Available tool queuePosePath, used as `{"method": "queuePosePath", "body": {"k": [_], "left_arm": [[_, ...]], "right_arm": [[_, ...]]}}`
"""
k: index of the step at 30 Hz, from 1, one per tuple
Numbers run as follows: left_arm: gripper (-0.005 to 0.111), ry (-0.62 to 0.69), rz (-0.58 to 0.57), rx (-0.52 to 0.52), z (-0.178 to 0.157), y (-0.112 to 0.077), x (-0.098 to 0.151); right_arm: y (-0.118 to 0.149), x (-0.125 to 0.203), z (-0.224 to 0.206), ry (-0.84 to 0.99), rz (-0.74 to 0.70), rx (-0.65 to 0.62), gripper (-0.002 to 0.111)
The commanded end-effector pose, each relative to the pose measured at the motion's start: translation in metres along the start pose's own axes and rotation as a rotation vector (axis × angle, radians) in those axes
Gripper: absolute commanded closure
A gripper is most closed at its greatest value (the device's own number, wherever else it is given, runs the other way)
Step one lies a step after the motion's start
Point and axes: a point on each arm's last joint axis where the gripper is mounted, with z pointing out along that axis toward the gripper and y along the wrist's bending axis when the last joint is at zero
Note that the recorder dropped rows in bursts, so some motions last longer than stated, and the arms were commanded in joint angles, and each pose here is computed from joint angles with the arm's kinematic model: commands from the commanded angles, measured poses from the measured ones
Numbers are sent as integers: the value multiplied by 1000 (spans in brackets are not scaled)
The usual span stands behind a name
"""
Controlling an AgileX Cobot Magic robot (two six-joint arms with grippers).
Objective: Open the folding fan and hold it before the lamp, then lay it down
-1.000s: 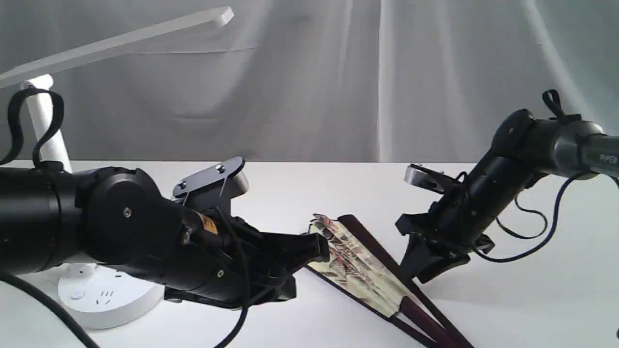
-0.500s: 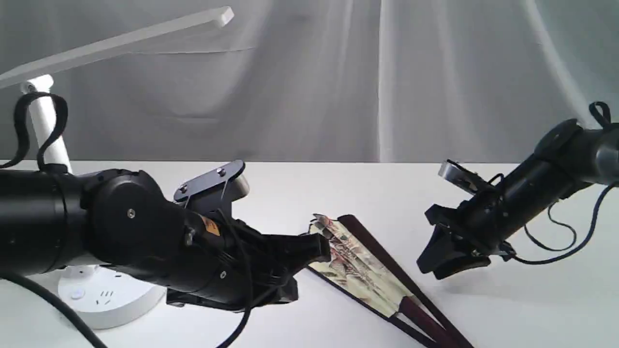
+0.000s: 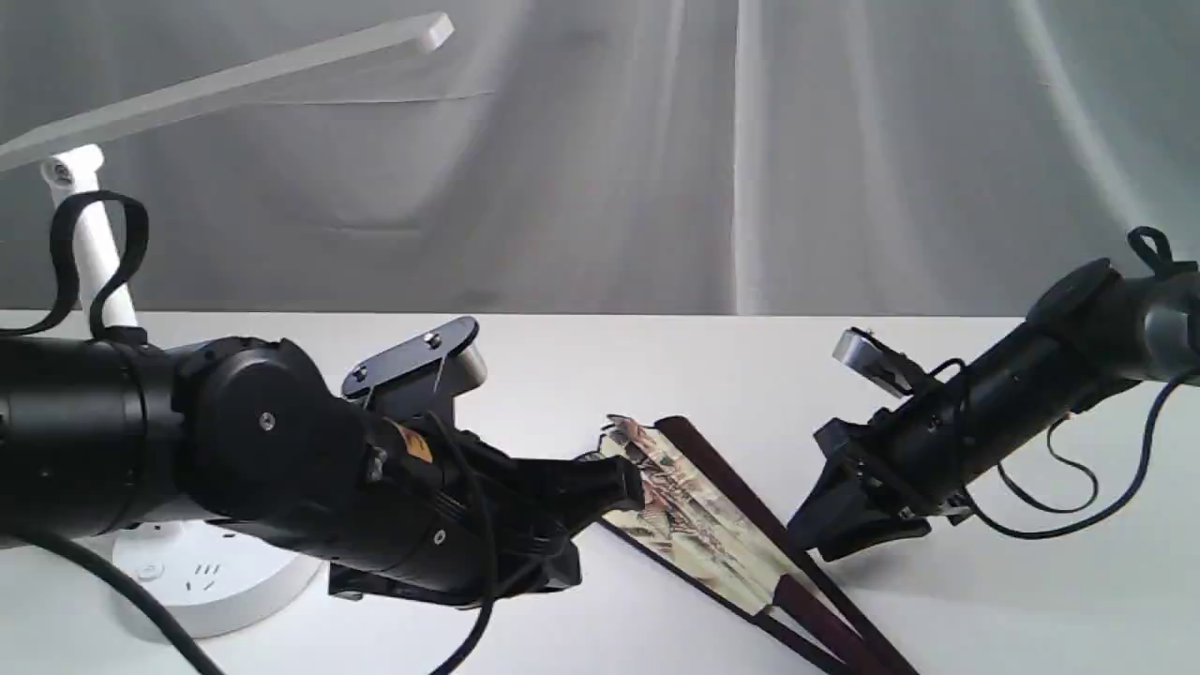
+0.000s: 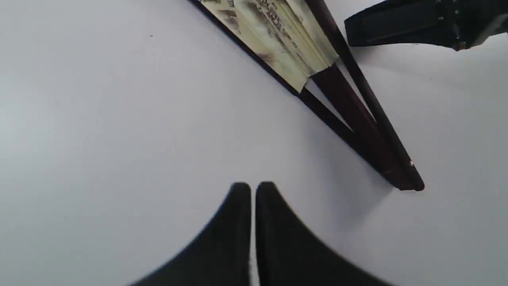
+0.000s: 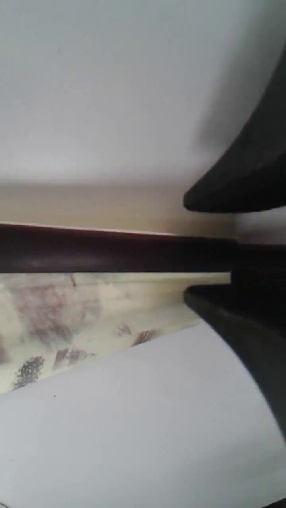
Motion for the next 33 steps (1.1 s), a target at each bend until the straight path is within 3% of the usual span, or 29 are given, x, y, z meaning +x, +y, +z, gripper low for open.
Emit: {"method": "queuePosePath", "body": {"k": [1,11,16,33], "left_arm": [[104,-13,-8,10,0,-3,-1],[104,-15,-8,11,0,-3,-1],[104,-15,-8,11,0,-3,-1],[104,-33,-9,15,0,-3,-3]], "right_arm": [[5,0,2,9,-23,-3,76],[6,0,8,23,-28,-4,76],[4,2,9,42,-26,12,66],[15,0,18,51,-37,-5,68]]}}
